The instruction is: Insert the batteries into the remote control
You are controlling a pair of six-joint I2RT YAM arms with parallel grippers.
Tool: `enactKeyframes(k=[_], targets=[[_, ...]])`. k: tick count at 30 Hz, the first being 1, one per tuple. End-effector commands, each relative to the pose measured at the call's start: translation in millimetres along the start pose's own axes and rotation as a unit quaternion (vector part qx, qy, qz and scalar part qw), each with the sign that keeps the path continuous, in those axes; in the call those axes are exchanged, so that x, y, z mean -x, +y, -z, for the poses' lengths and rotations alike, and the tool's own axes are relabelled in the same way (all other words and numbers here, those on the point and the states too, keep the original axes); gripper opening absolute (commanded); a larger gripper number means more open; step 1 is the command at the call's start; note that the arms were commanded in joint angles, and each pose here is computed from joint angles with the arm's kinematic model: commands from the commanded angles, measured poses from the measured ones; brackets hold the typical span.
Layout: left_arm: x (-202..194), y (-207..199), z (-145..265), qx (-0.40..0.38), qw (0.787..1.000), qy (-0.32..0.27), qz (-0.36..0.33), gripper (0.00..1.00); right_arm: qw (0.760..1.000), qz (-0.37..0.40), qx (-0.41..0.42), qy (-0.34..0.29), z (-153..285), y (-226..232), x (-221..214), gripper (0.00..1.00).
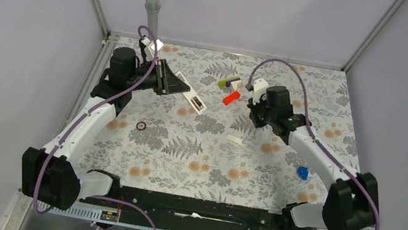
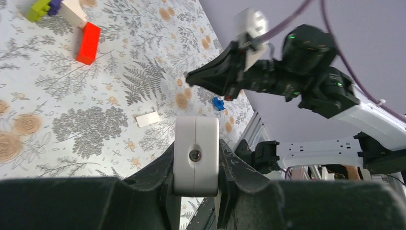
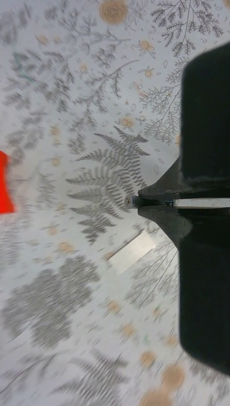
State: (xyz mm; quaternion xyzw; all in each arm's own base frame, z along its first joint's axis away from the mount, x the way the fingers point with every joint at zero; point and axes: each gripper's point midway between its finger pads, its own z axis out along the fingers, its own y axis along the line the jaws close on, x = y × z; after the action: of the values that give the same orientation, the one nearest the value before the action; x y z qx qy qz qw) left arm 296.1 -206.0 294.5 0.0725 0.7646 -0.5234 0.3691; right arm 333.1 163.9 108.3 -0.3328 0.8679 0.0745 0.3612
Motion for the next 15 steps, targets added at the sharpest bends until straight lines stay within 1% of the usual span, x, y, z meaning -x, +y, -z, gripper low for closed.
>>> enactKeyframes(k=[1,4,7,10,12,15], targets=[[19,-31,-12,-0.050,0.998,-0.013,-0.031,0.00,0.979,-0.120,0.002,-0.164,54,2,92,0.00],[19,-37,-21,-0.058,0.998,-0.005,-0.031,0.00,0.960,-0.133,0.051,-0.242,92,19,131,0.00],[19,-40,-26,-0.063,0.997,0.001,-0.032,0.00,0.939,-0.136,0.104,-0.297,130,38,165,0.00],[19,-50,-27,-0.090,0.995,0.008,-0.037,0.00,0.925,-0.112,0.170,-0.322,157,71,187,0.00],[18,-58,-25,-0.112,0.993,0.014,-0.038,0.00,0.920,-0.097,0.193,-0.328,166,91,196,0.00],[18,-63,-22,-0.117,0.993,0.015,-0.029,0.00,0.914,-0.085,0.220,-0.329,173,116,205,0.00]])
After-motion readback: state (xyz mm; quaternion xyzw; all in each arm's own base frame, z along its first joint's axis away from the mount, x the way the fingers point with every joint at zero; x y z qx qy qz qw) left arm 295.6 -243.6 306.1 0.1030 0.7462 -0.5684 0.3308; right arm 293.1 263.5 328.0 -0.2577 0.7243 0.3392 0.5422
